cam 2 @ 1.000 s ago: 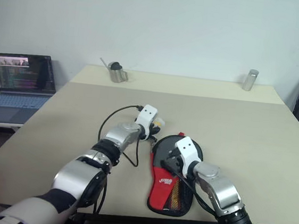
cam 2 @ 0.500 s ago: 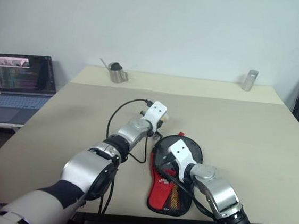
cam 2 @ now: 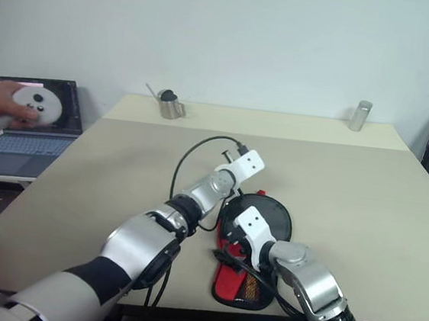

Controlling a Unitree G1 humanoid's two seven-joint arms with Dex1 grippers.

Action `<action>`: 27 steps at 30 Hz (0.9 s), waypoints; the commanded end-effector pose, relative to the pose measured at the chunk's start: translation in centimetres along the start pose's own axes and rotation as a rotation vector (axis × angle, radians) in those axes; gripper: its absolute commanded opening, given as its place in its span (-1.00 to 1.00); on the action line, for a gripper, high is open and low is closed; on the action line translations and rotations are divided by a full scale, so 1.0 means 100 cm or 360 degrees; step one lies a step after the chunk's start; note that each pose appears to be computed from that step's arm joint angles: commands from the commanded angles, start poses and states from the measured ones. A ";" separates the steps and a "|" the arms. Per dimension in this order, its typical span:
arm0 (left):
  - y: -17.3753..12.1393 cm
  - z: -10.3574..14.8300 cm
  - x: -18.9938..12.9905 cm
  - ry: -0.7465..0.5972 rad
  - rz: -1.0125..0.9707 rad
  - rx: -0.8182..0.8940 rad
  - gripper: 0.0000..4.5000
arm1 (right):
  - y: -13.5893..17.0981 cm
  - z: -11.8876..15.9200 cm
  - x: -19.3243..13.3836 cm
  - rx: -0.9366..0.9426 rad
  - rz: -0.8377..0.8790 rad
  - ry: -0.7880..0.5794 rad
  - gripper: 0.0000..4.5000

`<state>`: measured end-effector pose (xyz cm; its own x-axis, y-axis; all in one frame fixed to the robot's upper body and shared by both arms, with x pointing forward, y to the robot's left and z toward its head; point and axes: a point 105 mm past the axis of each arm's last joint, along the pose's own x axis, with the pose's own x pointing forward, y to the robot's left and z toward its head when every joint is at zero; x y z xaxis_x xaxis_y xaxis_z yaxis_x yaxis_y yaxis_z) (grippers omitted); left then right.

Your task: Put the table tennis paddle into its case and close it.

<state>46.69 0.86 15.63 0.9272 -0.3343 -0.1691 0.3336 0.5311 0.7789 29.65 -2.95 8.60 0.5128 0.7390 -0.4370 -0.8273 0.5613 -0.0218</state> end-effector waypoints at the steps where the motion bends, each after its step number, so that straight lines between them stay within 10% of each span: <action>1: 0.005 0.041 0.000 -0.0216 0.0082 0.0292 -0.90 | 0.011 -0.028 0.006 0.0123 0.0073 0.0164 1.00; 10: -0.042 0.059 -0.003 -0.0380 -0.0053 0.0683 -0.90 | 0.015 -0.025 0.010 0.0147 0.0081 0.0143 1.00; 21: -0.079 0.010 -0.010 -0.0221 -0.0519 0.0660 -0.90 | 0.008 -0.029 0.013 0.0144 0.0075 0.0143 1.00; 27: -0.075 -0.004 -0.012 -0.0166 -0.0584 0.0488 0.00 | 0.006 -0.030 0.016 0.0133 0.0098 0.0140 1.00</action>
<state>43.35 -2.83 10.53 0.7439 -0.5457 -0.3858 0.5189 0.1079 0.8480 29.84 -2.11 7.64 0.4769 0.7636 -0.4352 -0.8398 0.5421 0.0309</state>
